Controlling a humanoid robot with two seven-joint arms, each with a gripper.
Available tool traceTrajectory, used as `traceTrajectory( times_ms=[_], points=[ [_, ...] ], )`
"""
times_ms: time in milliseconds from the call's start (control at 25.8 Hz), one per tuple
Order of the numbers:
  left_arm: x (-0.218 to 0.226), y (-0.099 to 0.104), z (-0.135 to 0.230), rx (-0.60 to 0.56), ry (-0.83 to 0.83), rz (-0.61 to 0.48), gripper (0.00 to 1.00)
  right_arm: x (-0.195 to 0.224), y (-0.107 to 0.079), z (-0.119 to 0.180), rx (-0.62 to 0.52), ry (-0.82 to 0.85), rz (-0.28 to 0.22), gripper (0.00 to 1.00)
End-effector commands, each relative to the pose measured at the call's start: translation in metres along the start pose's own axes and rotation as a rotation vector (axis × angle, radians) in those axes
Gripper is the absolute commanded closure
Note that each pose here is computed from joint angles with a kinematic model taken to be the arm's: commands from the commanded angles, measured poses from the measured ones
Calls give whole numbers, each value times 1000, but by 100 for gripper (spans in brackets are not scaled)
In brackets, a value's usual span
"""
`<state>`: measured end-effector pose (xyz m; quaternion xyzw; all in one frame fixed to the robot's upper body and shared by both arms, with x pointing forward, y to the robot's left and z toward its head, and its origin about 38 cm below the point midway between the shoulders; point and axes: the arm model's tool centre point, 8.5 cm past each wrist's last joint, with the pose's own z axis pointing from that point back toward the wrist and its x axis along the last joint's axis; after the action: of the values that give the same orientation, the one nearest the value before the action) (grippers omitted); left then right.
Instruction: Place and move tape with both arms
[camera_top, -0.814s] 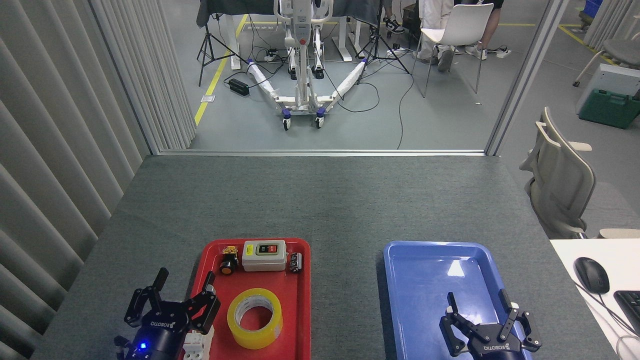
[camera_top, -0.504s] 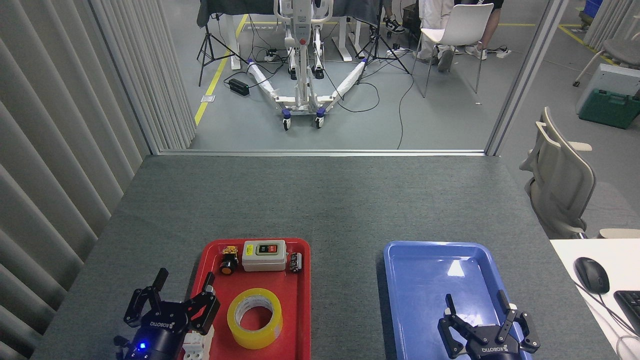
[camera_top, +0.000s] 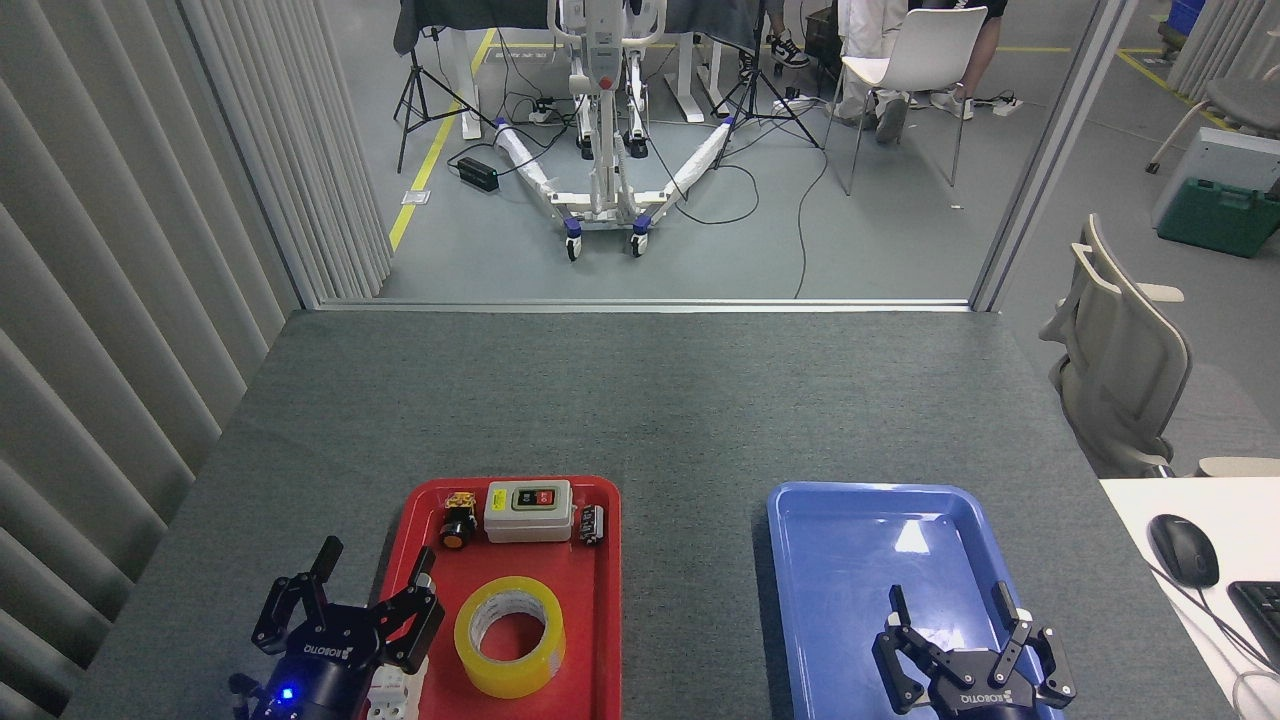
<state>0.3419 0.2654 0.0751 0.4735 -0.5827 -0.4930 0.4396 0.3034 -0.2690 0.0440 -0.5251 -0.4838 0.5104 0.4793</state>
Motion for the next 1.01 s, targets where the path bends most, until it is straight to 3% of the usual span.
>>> traceTrajectory(
  times_ms=[0, 155, 271, 388, 620, 969],
  points=[
    [0, 1, 0, 0, -12, 8, 0, 0, -3, -1, -9, -2, -4, 0],
    [1, 2, 0, 8, -11, 22, 0, -1, -3, -1, -7, -3, 0, 0],
    [7, 16, 0, 53, -2, 82, 0, -1, -2, -1, -1, -3, -3, 0],
    [12, 15, -5, 1, -14, 90, 0, -2, -2, -1, 4, -1, -18, 0],
    [1, 19, -28, -222, -40, 64, 0, -2, -1, 0, 8, -5, -24, 0],
    [3, 21, -53, -814, -81, -13, 0, -1, -3, 0, -1, -2, -27, 0]
  ],
)
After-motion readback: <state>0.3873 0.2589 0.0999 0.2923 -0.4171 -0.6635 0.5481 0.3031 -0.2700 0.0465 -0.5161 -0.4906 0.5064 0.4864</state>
